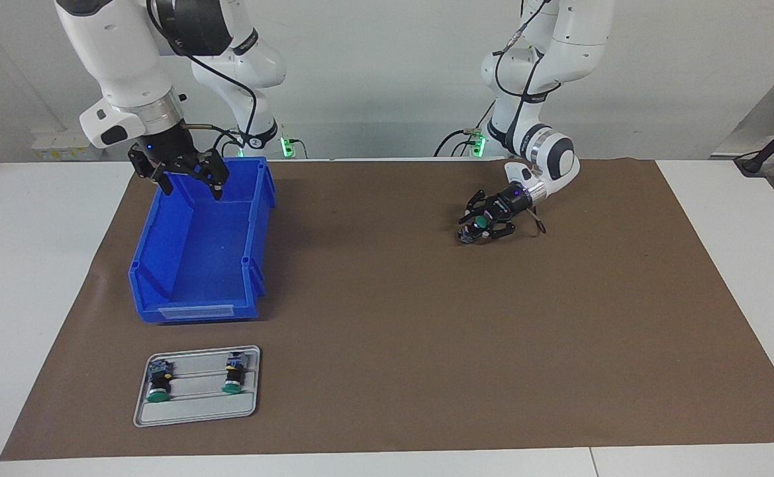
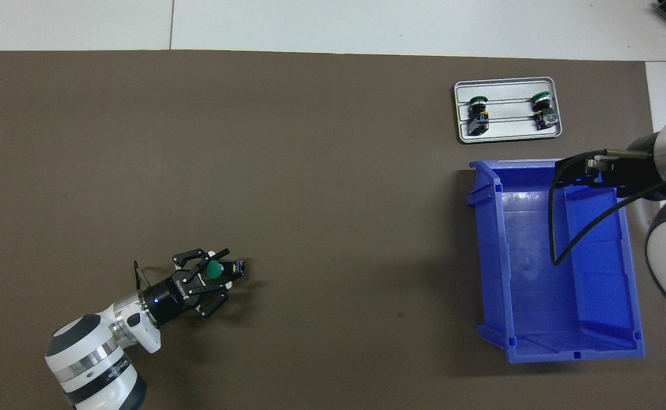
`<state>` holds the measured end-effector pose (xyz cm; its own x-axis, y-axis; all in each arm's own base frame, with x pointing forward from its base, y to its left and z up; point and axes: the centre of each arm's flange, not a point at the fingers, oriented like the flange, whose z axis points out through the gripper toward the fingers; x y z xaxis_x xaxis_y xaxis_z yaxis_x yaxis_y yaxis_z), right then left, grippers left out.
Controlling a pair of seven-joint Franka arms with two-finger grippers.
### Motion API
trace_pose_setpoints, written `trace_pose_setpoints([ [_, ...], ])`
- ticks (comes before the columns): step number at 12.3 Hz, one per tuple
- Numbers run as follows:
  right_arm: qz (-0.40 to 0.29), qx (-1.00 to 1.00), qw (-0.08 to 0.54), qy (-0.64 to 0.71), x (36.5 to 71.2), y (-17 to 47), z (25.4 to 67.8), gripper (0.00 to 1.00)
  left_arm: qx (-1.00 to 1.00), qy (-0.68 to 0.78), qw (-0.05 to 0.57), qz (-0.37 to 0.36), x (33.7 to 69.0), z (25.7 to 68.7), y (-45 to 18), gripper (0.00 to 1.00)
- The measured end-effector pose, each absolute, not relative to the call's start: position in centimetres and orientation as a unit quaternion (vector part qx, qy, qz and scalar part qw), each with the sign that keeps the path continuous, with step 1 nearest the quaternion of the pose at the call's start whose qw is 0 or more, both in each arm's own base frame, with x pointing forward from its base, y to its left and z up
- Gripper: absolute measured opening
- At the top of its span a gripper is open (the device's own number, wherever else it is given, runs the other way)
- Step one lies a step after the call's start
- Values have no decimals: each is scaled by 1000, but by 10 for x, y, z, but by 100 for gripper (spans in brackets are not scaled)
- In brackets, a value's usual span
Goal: Place and press button with both arms
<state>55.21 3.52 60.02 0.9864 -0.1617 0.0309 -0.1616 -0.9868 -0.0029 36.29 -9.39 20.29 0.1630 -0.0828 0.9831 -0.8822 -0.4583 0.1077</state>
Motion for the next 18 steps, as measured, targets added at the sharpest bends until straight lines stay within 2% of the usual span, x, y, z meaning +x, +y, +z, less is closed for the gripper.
trace_pose_setpoints([
  [11,-16,-997,0,81,552,35,600,100,669,-381,371,519,360,200,-105,55],
  [14,-16,-997,0,81,552,35,600,100,673,-380,366,518,361,200,-102,59],
  [17,-16,-997,0,81,552,35,600,100,682,-400,355,499,362,195,-97,52],
  [18,-16,-997,0,81,552,35,600,100,681,-405,354,496,363,195,-97,47],
])
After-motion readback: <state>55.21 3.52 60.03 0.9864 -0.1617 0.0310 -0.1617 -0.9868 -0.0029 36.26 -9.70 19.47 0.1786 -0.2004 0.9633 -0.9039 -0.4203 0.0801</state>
